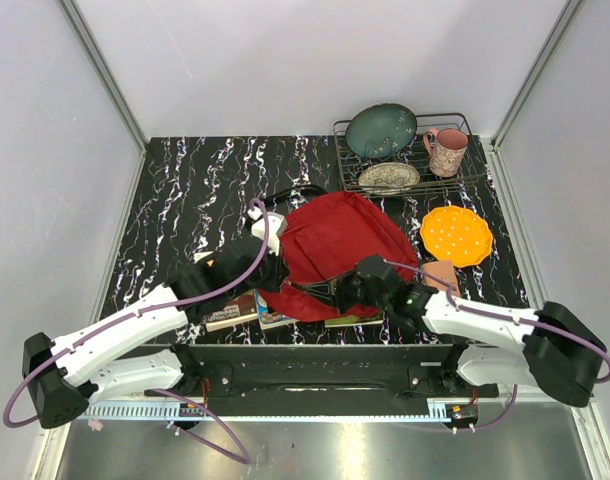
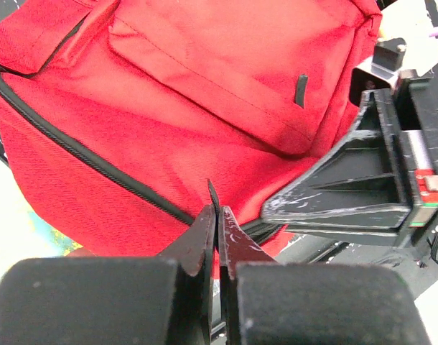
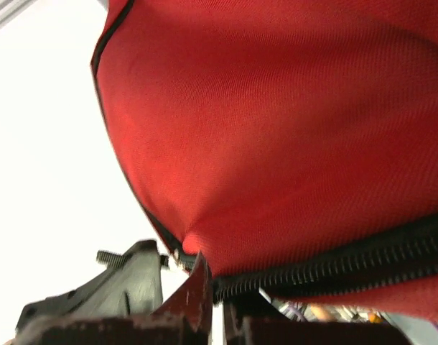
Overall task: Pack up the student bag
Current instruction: Unzip the student bag at the center of the board.
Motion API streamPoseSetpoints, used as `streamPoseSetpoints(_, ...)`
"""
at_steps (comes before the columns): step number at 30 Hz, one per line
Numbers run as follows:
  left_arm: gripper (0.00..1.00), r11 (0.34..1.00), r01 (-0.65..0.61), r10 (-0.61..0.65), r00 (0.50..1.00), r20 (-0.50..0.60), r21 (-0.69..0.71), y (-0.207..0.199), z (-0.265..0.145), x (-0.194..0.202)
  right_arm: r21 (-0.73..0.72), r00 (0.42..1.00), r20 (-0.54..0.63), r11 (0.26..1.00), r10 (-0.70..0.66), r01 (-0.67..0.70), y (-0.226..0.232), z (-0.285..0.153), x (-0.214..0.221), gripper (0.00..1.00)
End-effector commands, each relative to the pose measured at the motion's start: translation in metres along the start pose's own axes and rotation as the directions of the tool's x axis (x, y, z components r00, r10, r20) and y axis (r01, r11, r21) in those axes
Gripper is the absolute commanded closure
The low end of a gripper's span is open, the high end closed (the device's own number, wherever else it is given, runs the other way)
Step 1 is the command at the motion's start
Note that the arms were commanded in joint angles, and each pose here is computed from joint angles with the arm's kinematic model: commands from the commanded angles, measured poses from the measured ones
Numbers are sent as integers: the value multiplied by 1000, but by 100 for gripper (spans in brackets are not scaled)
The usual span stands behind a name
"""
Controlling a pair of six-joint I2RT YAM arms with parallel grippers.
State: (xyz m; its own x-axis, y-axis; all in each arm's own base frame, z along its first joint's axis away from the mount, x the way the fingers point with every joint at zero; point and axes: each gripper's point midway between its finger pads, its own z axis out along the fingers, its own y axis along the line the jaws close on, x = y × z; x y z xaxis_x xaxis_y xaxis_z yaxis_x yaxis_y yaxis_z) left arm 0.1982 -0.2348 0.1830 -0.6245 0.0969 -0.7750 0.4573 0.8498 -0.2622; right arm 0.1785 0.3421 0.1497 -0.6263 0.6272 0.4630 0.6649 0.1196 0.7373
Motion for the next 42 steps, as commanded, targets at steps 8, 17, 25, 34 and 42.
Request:
streamPoseSetpoints(8, 100, 999, -5, 9, 997, 73, -53, 11, -10, -16, -98, 941, 308, 988, 143, -118, -30, -60, -73, 100)
streamPoseSetpoints(17, 100, 992, -21, 30, 997, 75, -125, 30, -14, -10, -127, 874, 471, 990, 117, -64, -64, -116, -117, 100)
streamPoseSetpoints(25, 100, 991, -92, 82, 991, 102, 97, -3, -20, -6, 5, 766, 591, 951, -253, 310, -27, -157, -112, 100)
streamPoseSetpoints(34, 100, 960, -182, 148, 975, 168, 211, -23, -35, -17, 339, 517, 460, 681, -722, 649, 36, -131, -77, 100)
streamPoseSetpoints(42, 100, 970, -152, 110, 971, 214, 192, -17, -46, -23, 279, 447, 277, 517, -850, 810, 71, -69, -33, 100)
